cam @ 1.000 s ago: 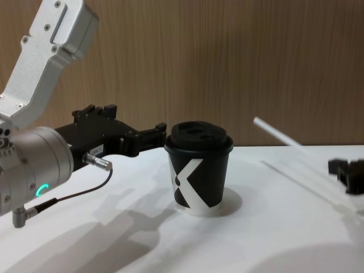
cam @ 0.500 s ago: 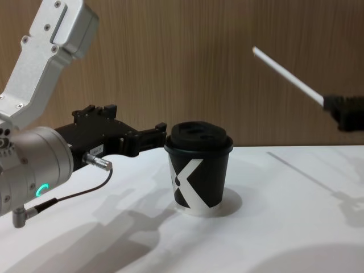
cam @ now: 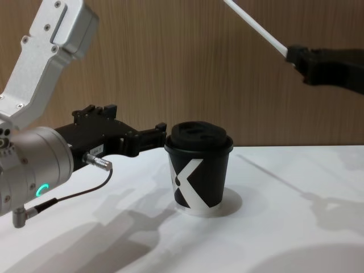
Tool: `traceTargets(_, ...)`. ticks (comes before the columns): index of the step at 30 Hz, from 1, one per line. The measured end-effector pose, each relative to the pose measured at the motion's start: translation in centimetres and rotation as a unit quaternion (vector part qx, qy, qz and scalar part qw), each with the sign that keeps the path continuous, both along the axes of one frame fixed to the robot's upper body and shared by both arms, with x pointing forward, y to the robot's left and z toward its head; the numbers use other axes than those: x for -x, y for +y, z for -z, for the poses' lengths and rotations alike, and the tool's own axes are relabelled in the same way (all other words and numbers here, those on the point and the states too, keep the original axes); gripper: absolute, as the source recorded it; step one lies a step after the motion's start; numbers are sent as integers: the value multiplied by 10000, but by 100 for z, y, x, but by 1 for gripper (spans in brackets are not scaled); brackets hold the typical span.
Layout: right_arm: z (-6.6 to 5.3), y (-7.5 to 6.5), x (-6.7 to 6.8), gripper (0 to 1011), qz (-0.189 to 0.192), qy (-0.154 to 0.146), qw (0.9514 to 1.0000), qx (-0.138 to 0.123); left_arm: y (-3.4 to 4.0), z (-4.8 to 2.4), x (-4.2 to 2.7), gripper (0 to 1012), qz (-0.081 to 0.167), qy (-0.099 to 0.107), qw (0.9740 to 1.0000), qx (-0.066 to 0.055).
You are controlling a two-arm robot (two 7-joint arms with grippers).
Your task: Pick up the straw with one hand, pass it to the other hand, and insert it into the cup.
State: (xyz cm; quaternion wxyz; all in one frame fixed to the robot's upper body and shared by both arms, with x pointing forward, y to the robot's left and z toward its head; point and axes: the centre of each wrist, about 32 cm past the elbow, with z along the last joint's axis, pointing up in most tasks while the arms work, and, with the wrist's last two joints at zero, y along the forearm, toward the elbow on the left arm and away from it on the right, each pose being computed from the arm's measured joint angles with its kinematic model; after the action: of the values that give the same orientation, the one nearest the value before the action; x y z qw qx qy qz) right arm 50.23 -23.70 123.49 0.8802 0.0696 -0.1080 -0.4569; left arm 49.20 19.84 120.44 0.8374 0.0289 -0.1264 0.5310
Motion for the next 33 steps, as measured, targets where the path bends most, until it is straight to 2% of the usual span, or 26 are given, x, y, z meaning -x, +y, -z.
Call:
traceTargets(9, -69, 50, -43, 6, -683, -183, 9972, -229, 0, 0, 0, 1003, 0, 0, 10000, 0)
traceTargets(16, -108, 42, -82, 6, -1247, -202, 9911, -411, 0, 0, 0, 1003, 0, 0, 10000, 0)
traceTargets(26, -138, 34, -102, 6, -1664, -180, 9841, -589, 7, 0, 2, 1003, -7, 3, 10000, 9)
traceTargets(31, -146, 32, -107, 6, -1771, -172, 9820, -633, 31, -24, 18, 1003, 4, -2, 10000, 99)
traceTargets(33, -149, 32, -108, 6, -1799, -168, 9814, -643, 56, -58, 31, 1003, 42, -15, 9998, 183)
